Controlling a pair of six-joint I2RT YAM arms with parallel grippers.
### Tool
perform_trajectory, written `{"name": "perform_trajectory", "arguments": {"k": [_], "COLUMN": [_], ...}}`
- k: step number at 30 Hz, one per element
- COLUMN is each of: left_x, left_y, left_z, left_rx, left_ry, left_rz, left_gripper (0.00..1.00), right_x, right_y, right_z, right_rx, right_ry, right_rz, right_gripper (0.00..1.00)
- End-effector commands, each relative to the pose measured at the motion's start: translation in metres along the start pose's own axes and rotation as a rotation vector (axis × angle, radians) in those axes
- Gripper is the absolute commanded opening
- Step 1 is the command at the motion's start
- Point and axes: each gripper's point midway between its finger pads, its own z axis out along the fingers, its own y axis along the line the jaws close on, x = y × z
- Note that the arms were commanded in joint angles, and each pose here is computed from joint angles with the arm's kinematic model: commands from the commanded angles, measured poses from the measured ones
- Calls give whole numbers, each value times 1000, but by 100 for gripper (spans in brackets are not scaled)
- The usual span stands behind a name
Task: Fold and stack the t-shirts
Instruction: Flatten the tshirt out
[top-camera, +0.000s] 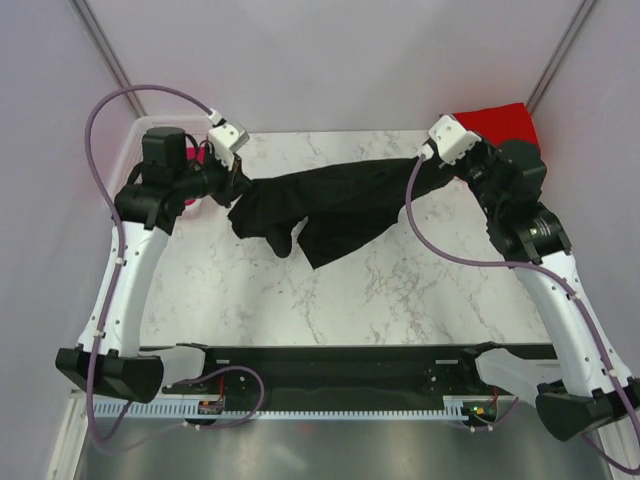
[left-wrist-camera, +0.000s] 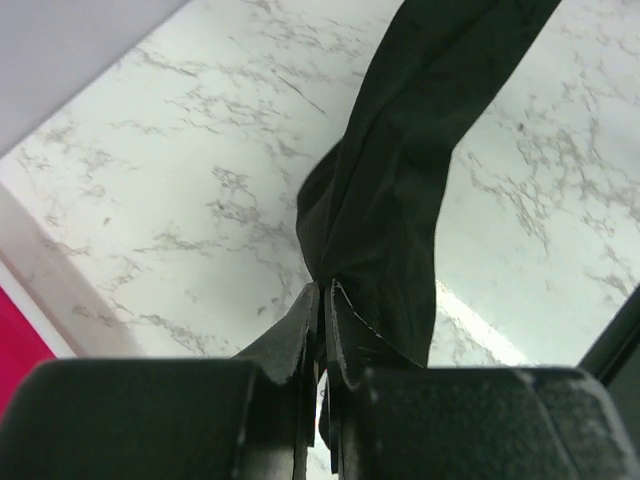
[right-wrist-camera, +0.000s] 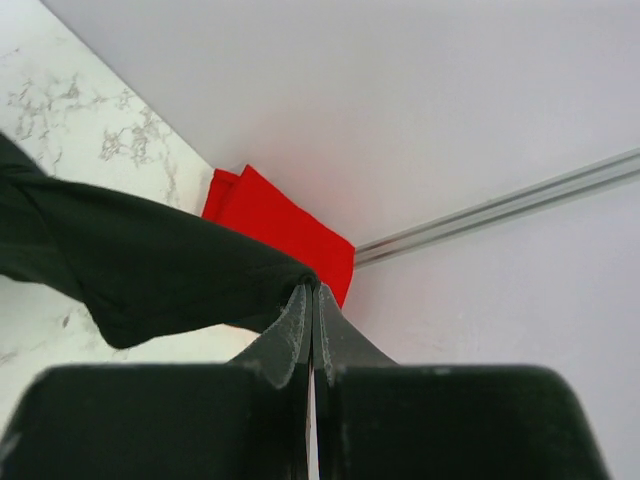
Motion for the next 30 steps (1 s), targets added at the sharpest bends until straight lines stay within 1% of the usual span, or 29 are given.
{"name": "perform_trajectory", "arguments": {"k": [1,4,5,7,9,11,12,15,17,18,19,20,24,28,30], "left_x": [46,82,107,129,166,186,205,216,219,218,213,210,198,186,185], "left_y": [-17,-13,-13,-15,-22,-25,-26,-18,-8,-4,3,6,19,19,19], "left_z": [9,24,39,52,73,89,101,121,137,141,147,150,157,156,155], "left_rx": [93,115,146,197,276,328,357,368,357,343,330,319,278,296,306], "left_ry": [95,181,246,296,376,409,454,484,503,505,494,486,454,431,439], "left_rz": [6,21,-12,-39,-111,-162,-210,-254,-290,-299,-296,-295,-265,-274,-286], "left_gripper": [11,12,11,9,8,7,6,8,13,23,29,31,34,34,34], "right_x": [18,29,32,45,64,81,94,116,123,124,120,119,121,128,129], "right_y": [32,53,63,85,115,136,153,178,186,187,184,183,185,191,191], "right_z": [2,11,15,29,46,57,68,85,97,100,105,107,112,108,106], "right_rx": [-89,-159,-191,-250,-327,-375,-416,-473,-484,-485,-477,-475,-477,-485,-484], "right_ry": [39,79,86,132,192,245,288,360,387,396,391,391,400,421,424], "right_rz": [50,72,82,88,82,71,59,34,33,38,42,45,46,43,45], "right_gripper": [0,0,0,0,0,0,0,0,0,0,0,0,0,0,0]}}
